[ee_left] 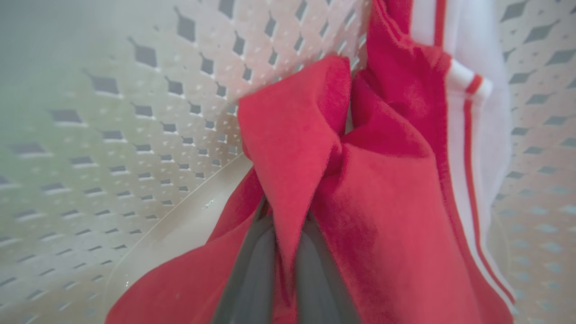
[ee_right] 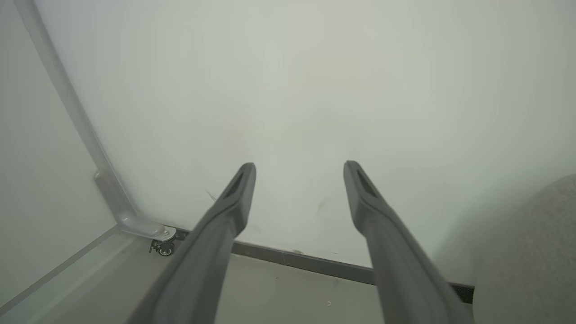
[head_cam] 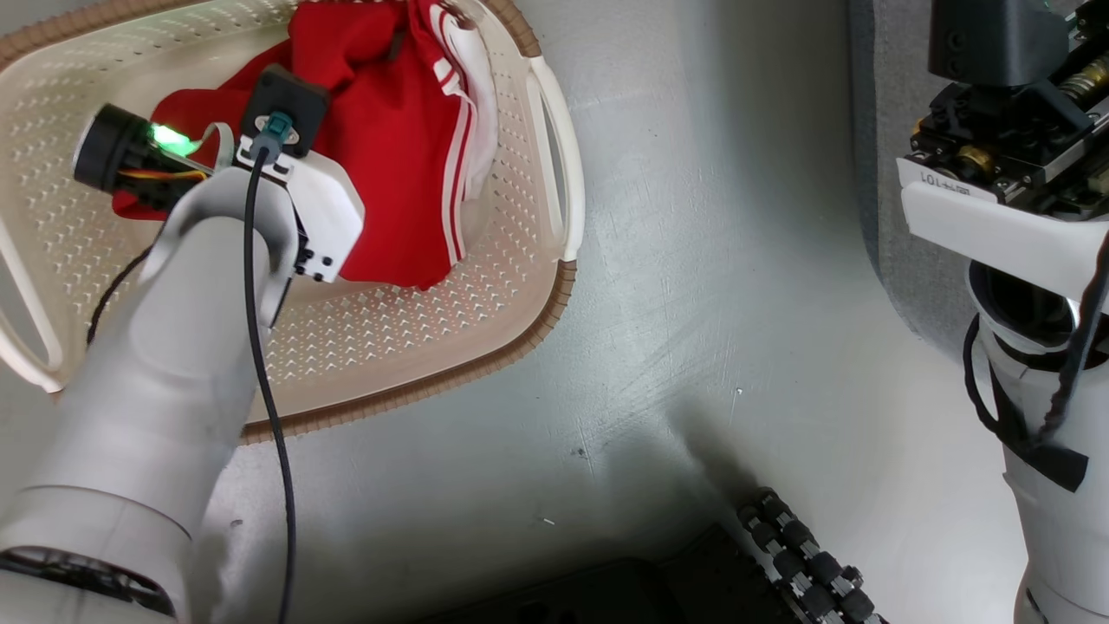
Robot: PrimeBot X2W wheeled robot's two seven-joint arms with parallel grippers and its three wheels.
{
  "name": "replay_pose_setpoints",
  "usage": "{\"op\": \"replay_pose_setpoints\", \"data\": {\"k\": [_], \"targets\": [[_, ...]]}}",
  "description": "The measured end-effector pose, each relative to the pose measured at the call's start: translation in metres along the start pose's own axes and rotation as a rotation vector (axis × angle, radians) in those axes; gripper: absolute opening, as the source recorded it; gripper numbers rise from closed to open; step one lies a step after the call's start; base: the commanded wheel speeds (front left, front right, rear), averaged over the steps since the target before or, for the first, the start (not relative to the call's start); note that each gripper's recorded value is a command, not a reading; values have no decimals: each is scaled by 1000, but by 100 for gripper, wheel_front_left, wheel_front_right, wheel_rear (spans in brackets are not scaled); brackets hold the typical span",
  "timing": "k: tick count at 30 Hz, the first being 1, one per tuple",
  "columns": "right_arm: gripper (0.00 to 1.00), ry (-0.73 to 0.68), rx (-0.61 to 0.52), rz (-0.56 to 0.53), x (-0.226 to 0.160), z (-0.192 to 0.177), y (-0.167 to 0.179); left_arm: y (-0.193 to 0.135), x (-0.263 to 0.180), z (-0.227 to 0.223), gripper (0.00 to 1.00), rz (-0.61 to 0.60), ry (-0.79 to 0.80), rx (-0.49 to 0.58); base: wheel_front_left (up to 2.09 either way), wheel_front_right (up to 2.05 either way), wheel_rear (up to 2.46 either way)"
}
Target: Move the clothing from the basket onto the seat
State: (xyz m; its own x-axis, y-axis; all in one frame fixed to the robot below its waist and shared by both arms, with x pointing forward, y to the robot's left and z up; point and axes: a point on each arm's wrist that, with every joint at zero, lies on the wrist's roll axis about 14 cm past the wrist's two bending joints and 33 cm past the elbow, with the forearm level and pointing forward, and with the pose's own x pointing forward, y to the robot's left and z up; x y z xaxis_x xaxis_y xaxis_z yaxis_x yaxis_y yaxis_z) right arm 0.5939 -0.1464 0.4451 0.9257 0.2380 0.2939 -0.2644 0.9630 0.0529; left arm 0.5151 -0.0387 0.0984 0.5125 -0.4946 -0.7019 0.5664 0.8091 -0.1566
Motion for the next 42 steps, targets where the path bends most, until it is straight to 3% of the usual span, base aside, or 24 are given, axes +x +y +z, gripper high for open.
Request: {"op": "replay_pose_setpoints", "data": {"k": [10, 42], "targets": [[100, -2, -4, 28, 4, 5, 5, 7, -22, 21, 0, 49, -126, -153, 0, 0, 0], [100, -107, -15, 98, 23, 72, 27, 34, -122, 118, 0, 166, -475, -297, 0, 0, 0]]}}
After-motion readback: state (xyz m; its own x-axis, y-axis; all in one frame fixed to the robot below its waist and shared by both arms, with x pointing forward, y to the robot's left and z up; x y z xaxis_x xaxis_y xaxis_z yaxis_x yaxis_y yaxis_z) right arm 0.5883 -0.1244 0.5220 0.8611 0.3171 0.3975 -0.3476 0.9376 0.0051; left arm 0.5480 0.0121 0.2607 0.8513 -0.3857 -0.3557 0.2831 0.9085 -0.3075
